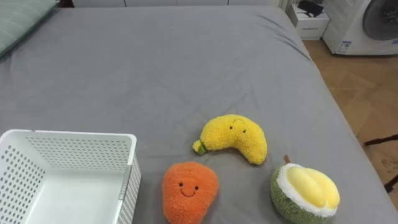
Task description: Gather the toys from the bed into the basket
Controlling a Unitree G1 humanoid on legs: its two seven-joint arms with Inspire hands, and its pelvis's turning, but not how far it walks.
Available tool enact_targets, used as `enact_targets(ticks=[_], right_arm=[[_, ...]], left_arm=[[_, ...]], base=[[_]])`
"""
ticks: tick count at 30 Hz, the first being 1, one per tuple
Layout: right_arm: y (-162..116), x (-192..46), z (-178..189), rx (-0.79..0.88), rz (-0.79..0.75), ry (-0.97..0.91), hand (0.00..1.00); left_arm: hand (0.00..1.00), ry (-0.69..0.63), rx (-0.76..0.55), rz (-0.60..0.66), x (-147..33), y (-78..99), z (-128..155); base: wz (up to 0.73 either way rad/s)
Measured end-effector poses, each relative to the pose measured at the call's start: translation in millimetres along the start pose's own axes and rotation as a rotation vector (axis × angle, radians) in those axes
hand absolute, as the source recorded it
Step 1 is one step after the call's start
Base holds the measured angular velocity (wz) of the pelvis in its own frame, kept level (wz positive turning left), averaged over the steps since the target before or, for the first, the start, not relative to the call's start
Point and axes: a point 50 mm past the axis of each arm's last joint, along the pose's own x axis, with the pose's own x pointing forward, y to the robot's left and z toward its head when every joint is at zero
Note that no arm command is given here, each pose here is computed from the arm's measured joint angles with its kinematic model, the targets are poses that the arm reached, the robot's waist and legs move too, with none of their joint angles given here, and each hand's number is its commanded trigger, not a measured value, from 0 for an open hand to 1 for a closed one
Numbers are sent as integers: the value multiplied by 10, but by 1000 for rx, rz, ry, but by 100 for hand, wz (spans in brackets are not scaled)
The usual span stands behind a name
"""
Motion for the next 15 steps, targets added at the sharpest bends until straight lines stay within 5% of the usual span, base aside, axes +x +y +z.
enact_targets(ticks=[15], right_arm=[[-2,-6,-60,43,0,12,0]], left_arm=[[0,0,1,-1,2,-3,11]], base=[[0]])
